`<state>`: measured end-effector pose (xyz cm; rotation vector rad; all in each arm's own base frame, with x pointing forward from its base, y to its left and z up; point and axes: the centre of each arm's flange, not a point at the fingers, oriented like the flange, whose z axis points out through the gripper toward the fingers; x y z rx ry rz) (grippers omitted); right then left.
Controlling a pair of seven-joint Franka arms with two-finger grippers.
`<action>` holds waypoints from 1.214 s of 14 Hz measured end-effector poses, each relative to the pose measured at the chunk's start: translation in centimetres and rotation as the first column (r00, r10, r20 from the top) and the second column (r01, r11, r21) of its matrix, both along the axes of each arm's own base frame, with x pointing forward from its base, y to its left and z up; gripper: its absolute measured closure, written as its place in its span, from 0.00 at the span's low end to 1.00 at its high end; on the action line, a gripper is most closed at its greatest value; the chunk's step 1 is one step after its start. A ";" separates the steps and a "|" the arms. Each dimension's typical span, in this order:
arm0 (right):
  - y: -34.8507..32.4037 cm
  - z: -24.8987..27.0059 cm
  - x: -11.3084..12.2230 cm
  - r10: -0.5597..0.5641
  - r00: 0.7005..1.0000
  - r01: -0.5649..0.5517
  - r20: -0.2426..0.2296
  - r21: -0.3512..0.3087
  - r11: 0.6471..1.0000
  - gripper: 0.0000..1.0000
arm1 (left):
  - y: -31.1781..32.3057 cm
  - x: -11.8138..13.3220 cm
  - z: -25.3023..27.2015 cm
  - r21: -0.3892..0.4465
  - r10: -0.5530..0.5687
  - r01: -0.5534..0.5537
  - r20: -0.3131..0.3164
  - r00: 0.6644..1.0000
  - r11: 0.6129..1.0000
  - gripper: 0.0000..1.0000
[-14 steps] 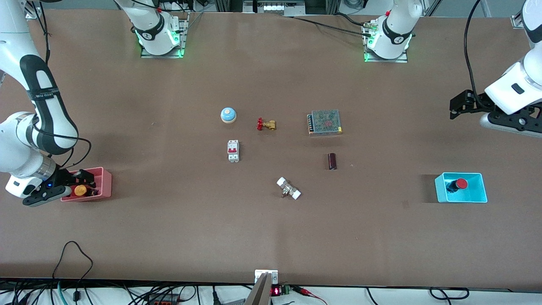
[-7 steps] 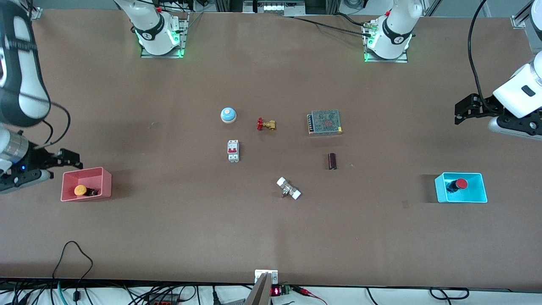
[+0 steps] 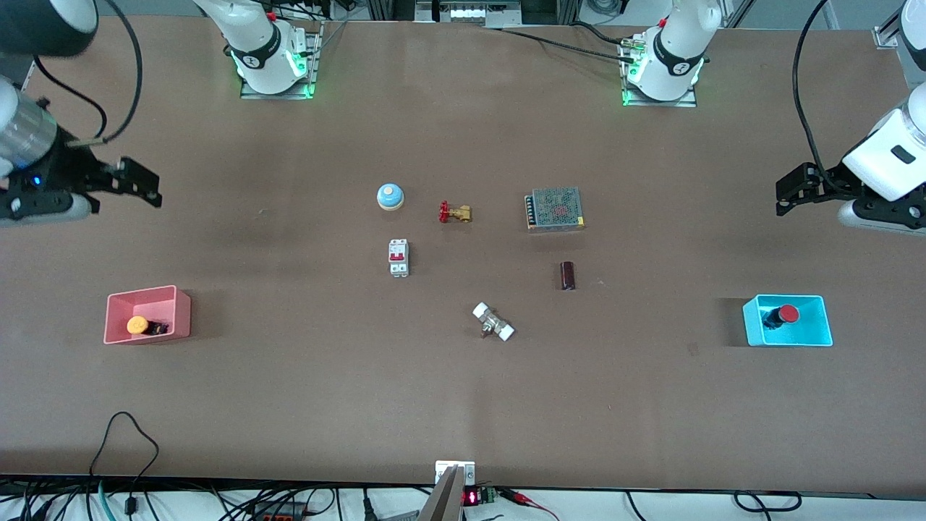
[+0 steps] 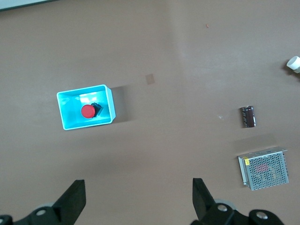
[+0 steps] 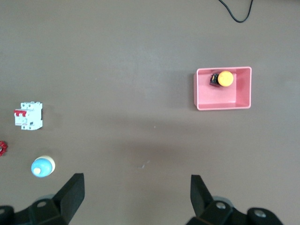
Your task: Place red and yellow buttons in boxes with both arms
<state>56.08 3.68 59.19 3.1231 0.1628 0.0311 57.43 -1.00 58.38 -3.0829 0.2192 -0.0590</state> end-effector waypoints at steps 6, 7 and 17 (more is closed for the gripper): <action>1.7 0.4 -2.0 -0.065 0.995 0.064 -0.073 -0.011 0.998 0.00 | 0.4 -1.8 0.4 0.004 0.022 -0.022 -0.018 1.000 1.000 0.00; 1.2 0.4 -1.9 -0.074 0.995 0.073 -0.074 -0.011 0.997 0.00 | 0.3 -1.9 0.4 0.004 0.021 -0.021 -0.028 0.999 1.000 0.00; 1.6 0.6 -2.0 -0.068 0.995 0.067 -0.071 -0.013 0.998 0.00 | 0.2 -2.4 0.8 0.004 0.024 -0.024 -0.032 0.999 1.000 0.00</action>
